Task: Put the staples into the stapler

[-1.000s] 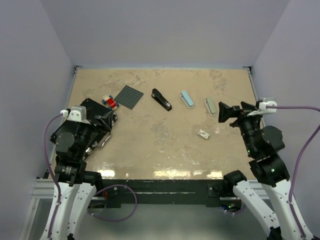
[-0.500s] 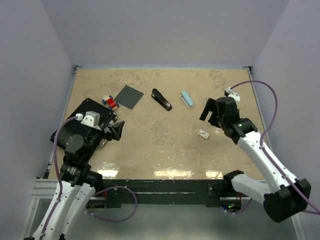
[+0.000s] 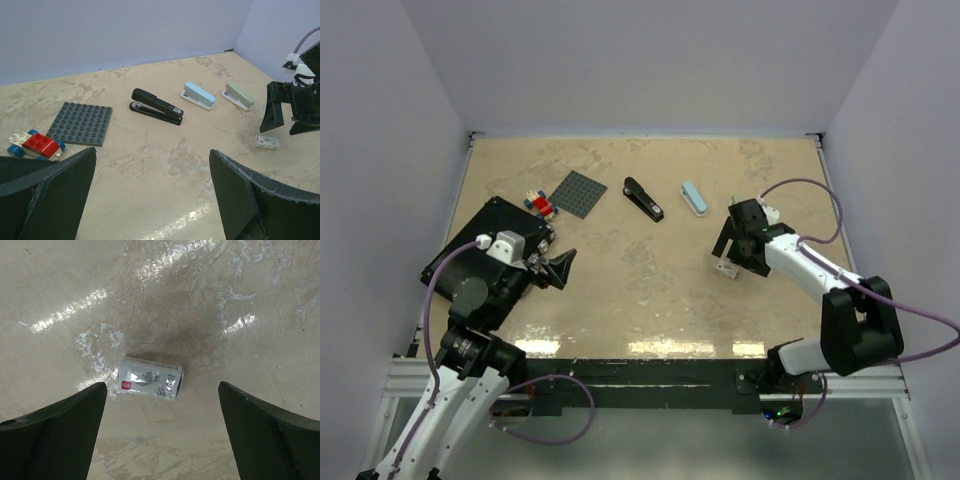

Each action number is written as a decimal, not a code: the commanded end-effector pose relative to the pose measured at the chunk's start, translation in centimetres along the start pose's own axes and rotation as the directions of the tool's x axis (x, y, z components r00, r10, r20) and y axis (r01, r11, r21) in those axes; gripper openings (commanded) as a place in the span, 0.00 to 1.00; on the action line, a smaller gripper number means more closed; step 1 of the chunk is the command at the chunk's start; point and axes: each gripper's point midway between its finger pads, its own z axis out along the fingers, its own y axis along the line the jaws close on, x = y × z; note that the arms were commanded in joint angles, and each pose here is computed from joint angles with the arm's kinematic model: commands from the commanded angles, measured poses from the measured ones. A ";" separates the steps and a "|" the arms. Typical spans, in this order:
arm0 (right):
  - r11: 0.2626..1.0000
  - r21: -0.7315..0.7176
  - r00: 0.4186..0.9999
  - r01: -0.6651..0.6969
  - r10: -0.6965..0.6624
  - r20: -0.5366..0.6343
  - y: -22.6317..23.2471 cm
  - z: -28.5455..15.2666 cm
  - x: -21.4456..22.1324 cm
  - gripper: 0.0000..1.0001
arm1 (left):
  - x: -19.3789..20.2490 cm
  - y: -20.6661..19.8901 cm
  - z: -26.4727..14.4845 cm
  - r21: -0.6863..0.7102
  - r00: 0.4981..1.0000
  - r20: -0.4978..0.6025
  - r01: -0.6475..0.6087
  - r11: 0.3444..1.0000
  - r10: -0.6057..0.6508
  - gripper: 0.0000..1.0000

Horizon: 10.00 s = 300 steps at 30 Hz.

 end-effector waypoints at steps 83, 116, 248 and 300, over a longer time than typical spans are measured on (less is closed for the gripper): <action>0.380 -0.478 0.490 0.792 -0.862 0.128 24.2 -6.2 22.3 0.82 | 0.2 -1.3 3.0 0.103 0.998 0.001 -0.059 0.993 0.059 1.00; 0.510 -0.830 0.945 0.224 -0.323 0.056 20.7 -8.9 12.3 0.71 | 16.3 -2.1 2.6 -0.315 0.622 -0.523 0.494 0.810 -0.582 0.93; 0.611 -0.764 0.888 0.208 -0.445 -0.114 21.0 -5.7 16.9 0.08 | 24.0 -6.8 1.0 -0.430 0.405 -0.564 0.600 0.675 -0.720 0.00; 0.764 -0.486 0.836 0.423 -0.537 -0.116 16.4 -3.7 16.3 0.00 | 24.8 -3.8 -2.0 -0.523 0.460 -0.513 0.502 0.689 -0.725 0.00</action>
